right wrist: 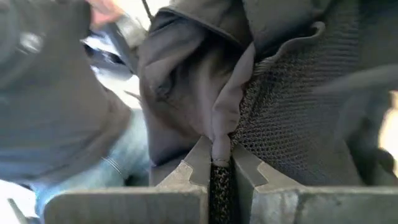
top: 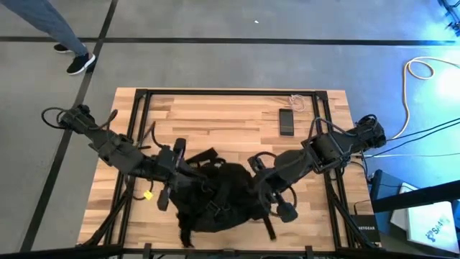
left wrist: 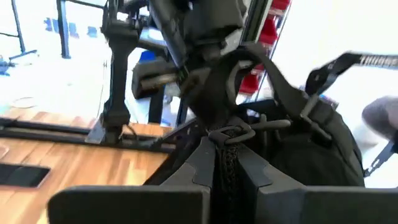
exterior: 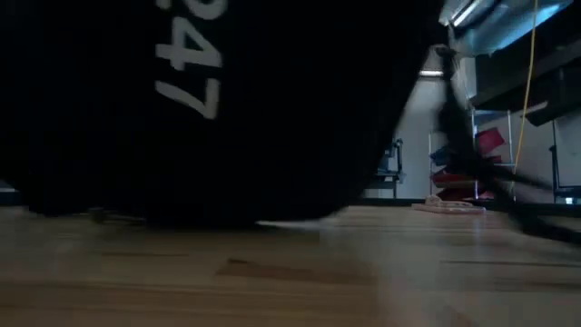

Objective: Unpack backpack
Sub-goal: Open the black backpack

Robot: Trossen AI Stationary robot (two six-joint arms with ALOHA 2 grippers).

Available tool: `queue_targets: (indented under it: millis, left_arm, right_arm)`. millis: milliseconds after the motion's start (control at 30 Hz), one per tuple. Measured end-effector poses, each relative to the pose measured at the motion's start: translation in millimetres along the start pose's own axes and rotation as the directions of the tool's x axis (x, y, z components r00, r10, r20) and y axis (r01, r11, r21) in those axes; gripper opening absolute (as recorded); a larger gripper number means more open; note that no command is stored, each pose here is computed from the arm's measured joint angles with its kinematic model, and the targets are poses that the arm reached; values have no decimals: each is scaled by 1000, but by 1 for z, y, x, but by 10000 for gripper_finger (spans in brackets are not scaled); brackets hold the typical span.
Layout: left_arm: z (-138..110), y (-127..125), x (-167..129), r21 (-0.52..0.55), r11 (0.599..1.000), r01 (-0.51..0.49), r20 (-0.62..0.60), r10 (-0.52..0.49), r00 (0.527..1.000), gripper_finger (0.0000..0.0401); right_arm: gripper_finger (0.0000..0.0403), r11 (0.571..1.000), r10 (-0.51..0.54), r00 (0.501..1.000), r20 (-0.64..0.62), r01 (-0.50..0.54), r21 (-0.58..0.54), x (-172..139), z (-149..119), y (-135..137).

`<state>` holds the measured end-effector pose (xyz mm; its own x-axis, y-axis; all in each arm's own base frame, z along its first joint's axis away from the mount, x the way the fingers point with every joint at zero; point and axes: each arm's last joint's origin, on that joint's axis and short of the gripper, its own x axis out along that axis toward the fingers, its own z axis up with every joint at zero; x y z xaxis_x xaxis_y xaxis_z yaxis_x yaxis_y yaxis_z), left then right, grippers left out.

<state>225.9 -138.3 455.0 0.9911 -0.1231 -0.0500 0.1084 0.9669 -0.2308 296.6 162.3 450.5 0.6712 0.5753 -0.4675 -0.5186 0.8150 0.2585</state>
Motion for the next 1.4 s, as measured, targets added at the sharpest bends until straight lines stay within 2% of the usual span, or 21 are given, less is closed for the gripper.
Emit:
queue_targets:
  millis: [100, 167, 367, 467, 567, 767, 933, 1100, 1200, 1400]
  left_arm:
    - [7, -2, -3, -38, 999, 18, 17, -17, 1000, 8]
    - [11, -5, -4, -100, 994, 51, 34, -48, 998, 13]
    - [10, -21, -5, -255, 945, 203, 37, -200, 979, 23]
    - [7, -32, -7, -244, 942, 232, 24, -233, 972, 18]
    - [3, -42, -4, -226, 942, 248, 16, -251, 968, 13]
    - [-5, -54, -1, -206, 941, 269, 12, -273, 962, 12]
    - [1, -60, -6, -145, 952, 270, 55, -265, 963, 11]
    - [-4, -57, 0, -62, 979, 193, 31, -191, 981, 11]
    - [-8, -56, 6, 51, 990, 132, 69, -135, 988, 11]
    - [-29, -58, 14, 230, 966, 121, 217, -172, 961, 3]
  right_arm:
    - [5, 995, 93, 993, 72, -96, 38, 1, 7, 7]
    - [5, 987, 144, 981, 130, -151, 47, 0, 13, 12]
    - [5, 967, 201, 964, 175, -225, 124, 1, 17, 24]
    - [8, 978, 164, 968, 191, -185, 99, 5, 16, 32]
    - [9, 982, 177, 960, 219, -188, 30, 15, 15, 43]
    - [9, 981, 193, 951, 244, -195, -17, 27, 13, 59]
    - [10, 986, 169, 947, 272, -162, -49, 27, 14, 63]
    - [10, 982, 94, 964, 250, -48, -184, 28, 10, 61]
    - [9, 959, 13, 964, 265, 63, -275, 31, 8, 60]
    - [4, 883, 50, 935, 352, 123, -452, 48, -1, 65]
